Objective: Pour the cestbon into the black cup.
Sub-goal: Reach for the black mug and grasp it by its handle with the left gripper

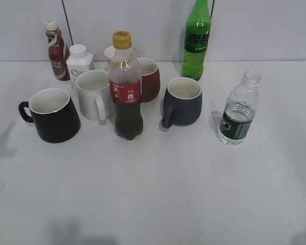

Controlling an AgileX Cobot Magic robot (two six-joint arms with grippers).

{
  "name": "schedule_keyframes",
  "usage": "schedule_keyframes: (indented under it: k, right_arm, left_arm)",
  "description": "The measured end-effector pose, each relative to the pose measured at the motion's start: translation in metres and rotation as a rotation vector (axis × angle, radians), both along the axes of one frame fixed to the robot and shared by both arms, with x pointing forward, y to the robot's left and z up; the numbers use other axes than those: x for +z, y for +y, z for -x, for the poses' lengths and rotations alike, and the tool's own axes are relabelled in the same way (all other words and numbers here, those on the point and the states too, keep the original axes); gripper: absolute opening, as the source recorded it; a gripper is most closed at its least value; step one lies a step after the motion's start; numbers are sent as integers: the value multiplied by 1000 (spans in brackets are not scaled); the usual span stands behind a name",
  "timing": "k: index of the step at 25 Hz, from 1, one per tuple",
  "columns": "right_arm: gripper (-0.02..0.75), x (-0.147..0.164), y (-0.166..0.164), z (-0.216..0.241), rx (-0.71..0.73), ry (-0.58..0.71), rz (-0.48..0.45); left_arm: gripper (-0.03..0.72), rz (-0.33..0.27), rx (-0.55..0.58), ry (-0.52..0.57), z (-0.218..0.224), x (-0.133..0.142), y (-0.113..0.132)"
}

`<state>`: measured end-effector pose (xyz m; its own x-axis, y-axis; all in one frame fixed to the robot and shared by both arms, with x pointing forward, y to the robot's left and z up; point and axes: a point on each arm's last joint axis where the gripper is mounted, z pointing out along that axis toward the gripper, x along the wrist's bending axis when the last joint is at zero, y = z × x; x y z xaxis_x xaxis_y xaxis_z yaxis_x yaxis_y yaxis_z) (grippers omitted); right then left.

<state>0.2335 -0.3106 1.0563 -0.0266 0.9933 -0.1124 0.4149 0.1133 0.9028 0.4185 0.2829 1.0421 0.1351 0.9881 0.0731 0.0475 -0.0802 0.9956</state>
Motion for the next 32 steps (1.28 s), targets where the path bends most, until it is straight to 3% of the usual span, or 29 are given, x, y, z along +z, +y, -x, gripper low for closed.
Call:
schedule_keyframes:
  k: [3,6,9,14,24,32]
  right_arm:
    - [589,0,0,0,0,0,0]
    - [589,0,0,0,0,0,0]
    - [589,0,0,0,0,0,0]
    - [589,0,0,0,0,0,0]
    - [589,0,0,0,0,0,0]
    - [589,0,0,0,0,0,1]
  left_arm:
    - [438,17,4,36,-29,-26,0]
    - [438,58,82,91,-49,-53,13]
    - [438,58,126,147,-61,-81,25]
    - [437,18,1,150,-72,-113,17]
    - [437,-38,-80,261,-76,-173,11]
    - [437,-50,-86,260,-98,-187,12]
